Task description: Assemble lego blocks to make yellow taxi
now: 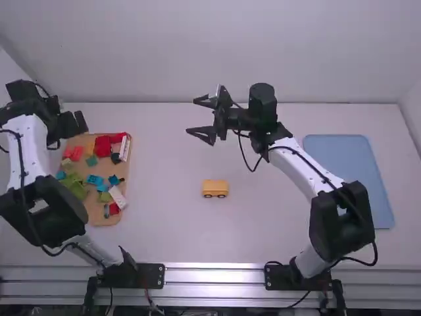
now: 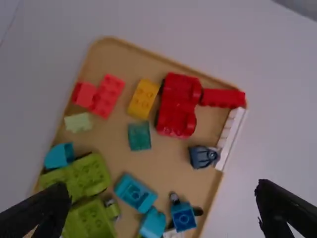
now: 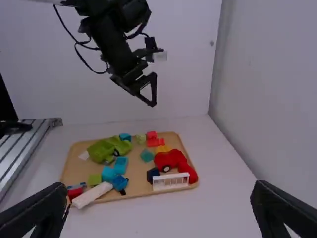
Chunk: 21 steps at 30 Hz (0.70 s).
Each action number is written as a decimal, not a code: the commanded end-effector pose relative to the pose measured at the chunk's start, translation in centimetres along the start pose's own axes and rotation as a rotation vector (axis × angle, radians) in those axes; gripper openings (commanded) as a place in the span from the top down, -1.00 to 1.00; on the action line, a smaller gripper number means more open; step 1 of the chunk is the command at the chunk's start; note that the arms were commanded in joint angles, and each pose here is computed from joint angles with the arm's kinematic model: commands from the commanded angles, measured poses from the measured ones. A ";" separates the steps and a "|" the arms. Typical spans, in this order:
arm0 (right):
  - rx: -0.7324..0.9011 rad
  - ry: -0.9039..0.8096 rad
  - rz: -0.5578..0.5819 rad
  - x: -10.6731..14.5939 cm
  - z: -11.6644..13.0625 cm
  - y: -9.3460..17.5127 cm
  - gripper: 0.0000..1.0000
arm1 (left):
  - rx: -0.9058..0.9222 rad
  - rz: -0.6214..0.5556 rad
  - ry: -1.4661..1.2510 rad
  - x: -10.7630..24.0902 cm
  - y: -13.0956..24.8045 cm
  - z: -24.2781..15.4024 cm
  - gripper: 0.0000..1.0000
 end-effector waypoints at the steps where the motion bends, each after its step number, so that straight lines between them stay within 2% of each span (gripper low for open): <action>1: 0.019 0.028 -0.010 -0.7 -0.9 0.2 -0.98 | 0.010 -0.001 -0.055 -0.4 -1.0 -1.4 -0.98; 6: 0.018 0.028 -0.010 -0.7 -0.9 0.2 -0.98 | -0.020 -0.003 -0.111 -1.0 -4.0 -1.8 -0.98; 17: 0.015 -0.047 0.007 -0.3 -0.8 0.2 -0.98 | -0.059 0.209 -0.219 -4.0 -11.3 0.5 -1.00; 21: 0.016 -0.046 0.007 -0.3 -0.8 0.2 -0.97 | -0.054 0.312 -0.298 -3.7 -14.1 1.0 -0.79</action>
Point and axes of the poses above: each hand's point on the last joint's axis, 136 mm out from that joint toward the fingers, its own y axis back along the fingers, its own z axis along the line the jaws close on, x = y × z, the point moved 8 cm from there along y, back along the fingers, and after that the axes turned 15 degrees about y, right-handed, at the moved point
